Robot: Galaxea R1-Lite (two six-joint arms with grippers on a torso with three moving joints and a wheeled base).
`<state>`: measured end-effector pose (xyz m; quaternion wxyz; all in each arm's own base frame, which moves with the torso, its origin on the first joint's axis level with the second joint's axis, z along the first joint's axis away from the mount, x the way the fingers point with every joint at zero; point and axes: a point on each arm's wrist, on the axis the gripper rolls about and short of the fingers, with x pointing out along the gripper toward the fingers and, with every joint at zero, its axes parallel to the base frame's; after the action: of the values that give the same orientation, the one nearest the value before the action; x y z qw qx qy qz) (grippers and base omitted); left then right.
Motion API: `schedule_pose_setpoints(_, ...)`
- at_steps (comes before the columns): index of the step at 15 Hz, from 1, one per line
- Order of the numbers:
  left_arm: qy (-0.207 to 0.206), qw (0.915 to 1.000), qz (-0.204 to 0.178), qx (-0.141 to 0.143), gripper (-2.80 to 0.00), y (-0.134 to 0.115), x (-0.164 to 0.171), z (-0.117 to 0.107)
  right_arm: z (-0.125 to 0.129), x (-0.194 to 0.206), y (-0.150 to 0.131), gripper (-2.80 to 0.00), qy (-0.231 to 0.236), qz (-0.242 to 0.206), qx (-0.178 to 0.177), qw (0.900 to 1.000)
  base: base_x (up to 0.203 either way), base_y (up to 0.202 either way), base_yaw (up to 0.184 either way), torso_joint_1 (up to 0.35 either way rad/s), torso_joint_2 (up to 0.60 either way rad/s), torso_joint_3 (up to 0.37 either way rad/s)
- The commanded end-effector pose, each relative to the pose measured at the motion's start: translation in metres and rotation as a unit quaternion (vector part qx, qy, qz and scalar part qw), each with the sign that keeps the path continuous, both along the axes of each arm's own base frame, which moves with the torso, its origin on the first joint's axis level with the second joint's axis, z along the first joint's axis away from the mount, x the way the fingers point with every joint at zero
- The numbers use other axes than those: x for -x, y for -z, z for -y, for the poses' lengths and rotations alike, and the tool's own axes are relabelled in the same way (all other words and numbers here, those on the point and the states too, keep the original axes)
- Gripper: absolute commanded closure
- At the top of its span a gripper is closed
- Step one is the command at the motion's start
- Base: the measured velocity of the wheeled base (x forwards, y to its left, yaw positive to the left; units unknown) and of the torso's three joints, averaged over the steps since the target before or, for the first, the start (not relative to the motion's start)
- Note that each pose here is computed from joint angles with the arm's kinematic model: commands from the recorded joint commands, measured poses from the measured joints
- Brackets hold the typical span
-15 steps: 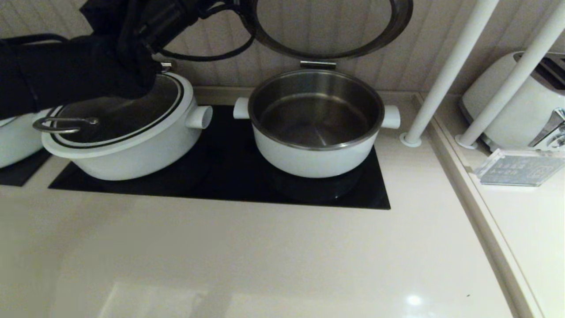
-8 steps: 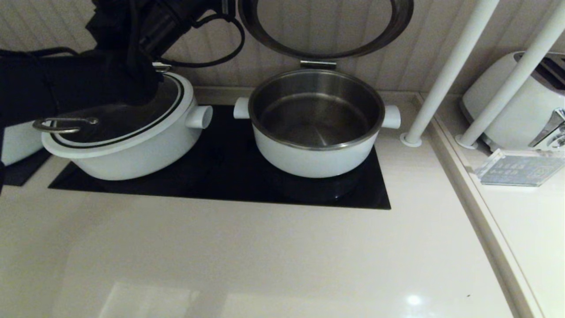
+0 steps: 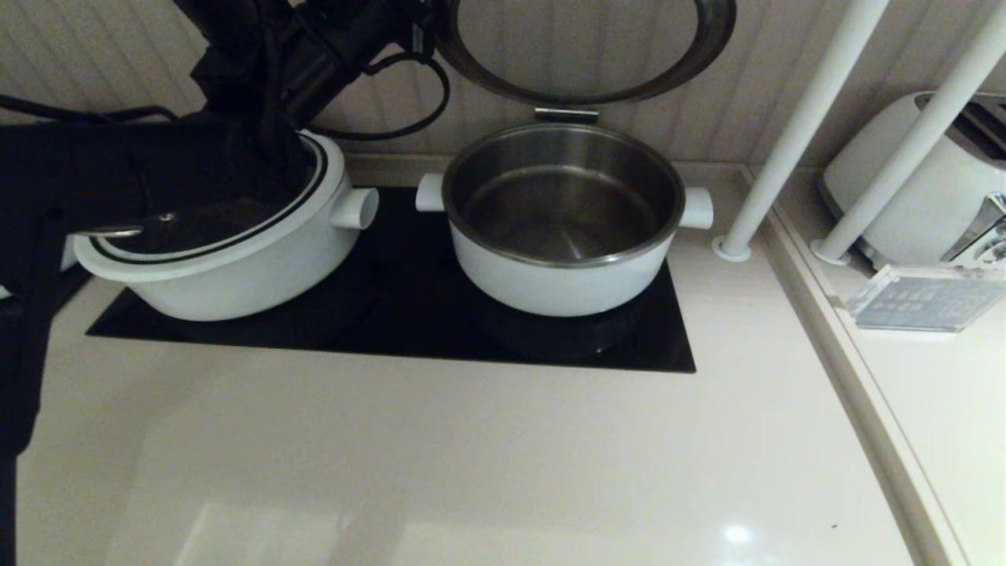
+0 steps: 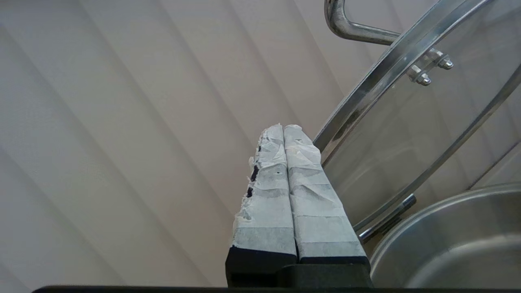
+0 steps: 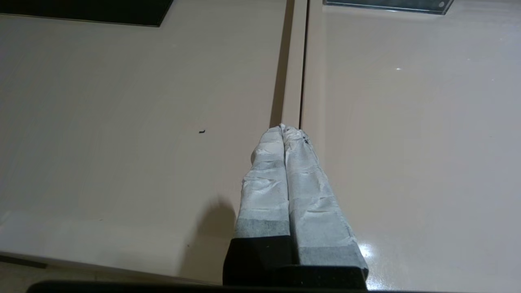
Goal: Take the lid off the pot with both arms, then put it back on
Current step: Close the pot lid
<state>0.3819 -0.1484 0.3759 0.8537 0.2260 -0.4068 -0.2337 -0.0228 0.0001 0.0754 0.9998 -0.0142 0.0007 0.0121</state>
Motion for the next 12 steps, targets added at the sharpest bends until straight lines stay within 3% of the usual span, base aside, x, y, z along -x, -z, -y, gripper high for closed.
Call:
schedule_pose_setpoints(1, 0.003, 1.0000, -0.001, -0.002, 0.00, -0.001, 0.002, 0.002, 0.000, 0.000, 0.000, 0.00, 0.000, 0.000, 0.000, 1.000, 0.000, 0.000, 0.000, 0.000, 0.00, 0.000)
schedule_pose_setpoints(12, 0.033, 0.9993, 0.000, -0.019, 0.00, -0.026, 0.044, 0.021, 0.000, 0.000, 0.000, 0.00, 0.000, 0.000, 0.000, 1.000, 0.000, 0.000, 0.000, 0.000, 0.00, 0.000)
